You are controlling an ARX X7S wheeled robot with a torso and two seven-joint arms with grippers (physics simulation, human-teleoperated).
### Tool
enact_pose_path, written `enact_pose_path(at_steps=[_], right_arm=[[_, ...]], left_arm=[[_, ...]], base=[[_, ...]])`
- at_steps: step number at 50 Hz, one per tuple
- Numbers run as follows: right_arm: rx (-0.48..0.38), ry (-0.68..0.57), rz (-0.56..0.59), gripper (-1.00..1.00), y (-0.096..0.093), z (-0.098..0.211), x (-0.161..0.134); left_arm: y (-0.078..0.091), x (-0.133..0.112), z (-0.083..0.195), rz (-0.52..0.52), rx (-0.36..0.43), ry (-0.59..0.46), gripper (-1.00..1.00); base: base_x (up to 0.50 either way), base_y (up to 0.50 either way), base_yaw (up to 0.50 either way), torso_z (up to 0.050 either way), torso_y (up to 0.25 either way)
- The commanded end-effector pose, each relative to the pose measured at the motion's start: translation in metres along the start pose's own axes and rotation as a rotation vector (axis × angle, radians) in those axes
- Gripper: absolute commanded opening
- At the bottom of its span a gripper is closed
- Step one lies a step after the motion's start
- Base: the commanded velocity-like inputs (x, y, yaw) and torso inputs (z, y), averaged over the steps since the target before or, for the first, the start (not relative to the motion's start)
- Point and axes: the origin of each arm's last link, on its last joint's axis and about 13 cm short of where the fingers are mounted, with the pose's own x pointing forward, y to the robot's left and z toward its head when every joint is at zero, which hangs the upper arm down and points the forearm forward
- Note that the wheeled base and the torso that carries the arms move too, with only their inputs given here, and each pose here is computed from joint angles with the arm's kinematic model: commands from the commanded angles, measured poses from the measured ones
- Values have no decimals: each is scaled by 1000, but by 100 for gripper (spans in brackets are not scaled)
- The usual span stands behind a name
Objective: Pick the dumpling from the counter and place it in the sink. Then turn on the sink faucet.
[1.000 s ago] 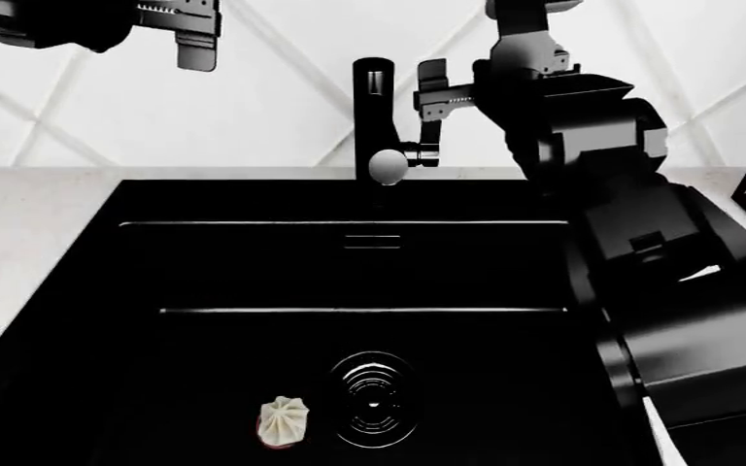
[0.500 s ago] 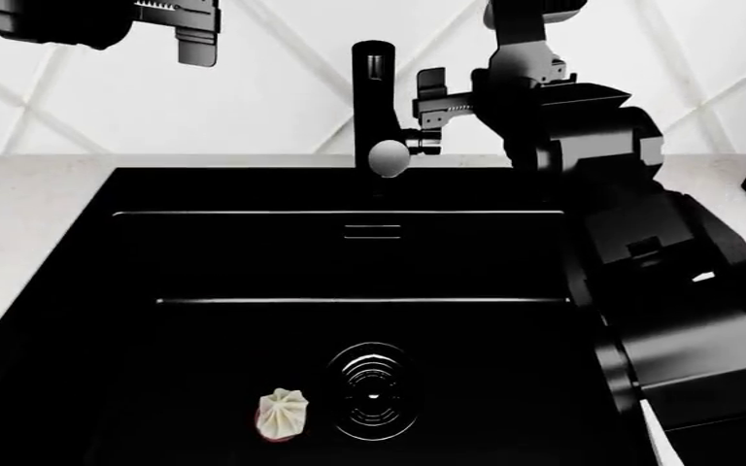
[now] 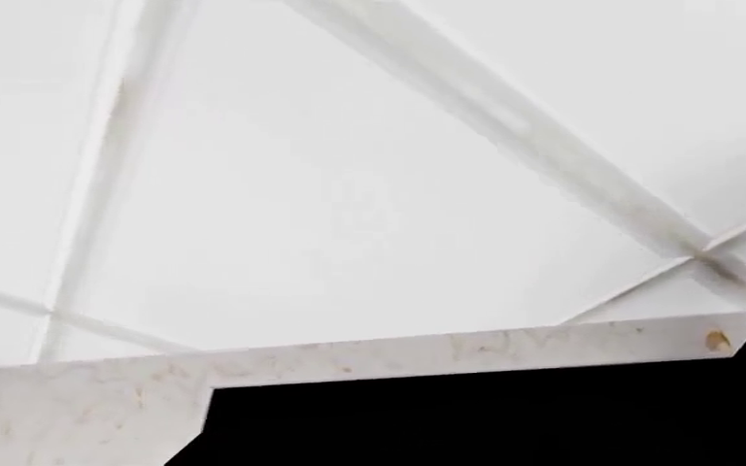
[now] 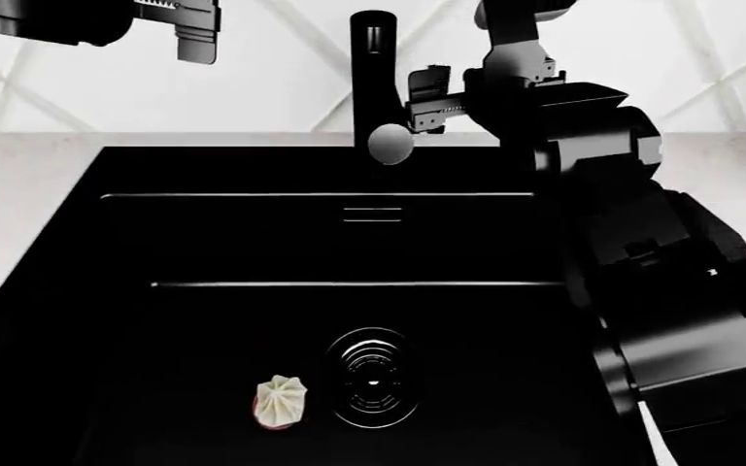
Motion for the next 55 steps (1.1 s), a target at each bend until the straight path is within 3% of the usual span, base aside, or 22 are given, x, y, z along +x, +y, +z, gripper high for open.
enact_pose_path(at_steps=[1,16,32,35,36,43,46,55], right_arm=[[-5,2,45,100,6,0,1],[1,-19,15,100,5,2,1],[27,-156,-13,100,2,13,2],[43,-144,-106,100,0,11,2],[70,-129,-200,100,-2,10,2],[98,-90,-328,100,-6,5,1],[141,14,-423,100,-7,-4,-1],[119,8,-372,100,-5,-8,0]], left_arm=[[-10,-2,4,-54,26,-26,100],[-9,-2,3,-44,43,-54,100],[-9,1,-1,-49,37,-44,100],[-9,-1,0,-50,34,-46,100],[-8,-1,1,-48,32,-48,100],[-6,-1,2,-44,23,-48,100],[-4,-2,5,-41,17,-52,100],[-3,0,6,-42,5,-50,100]], base=[[0,0,0,0,0],[0,0,0,0,-50],[0,0,0,0,-15],[0,0,0,0,0],[0,0,0,0,0],[0,0,0,0,0],[0,0,0,0,0],[0,-3,-7,0,0]])
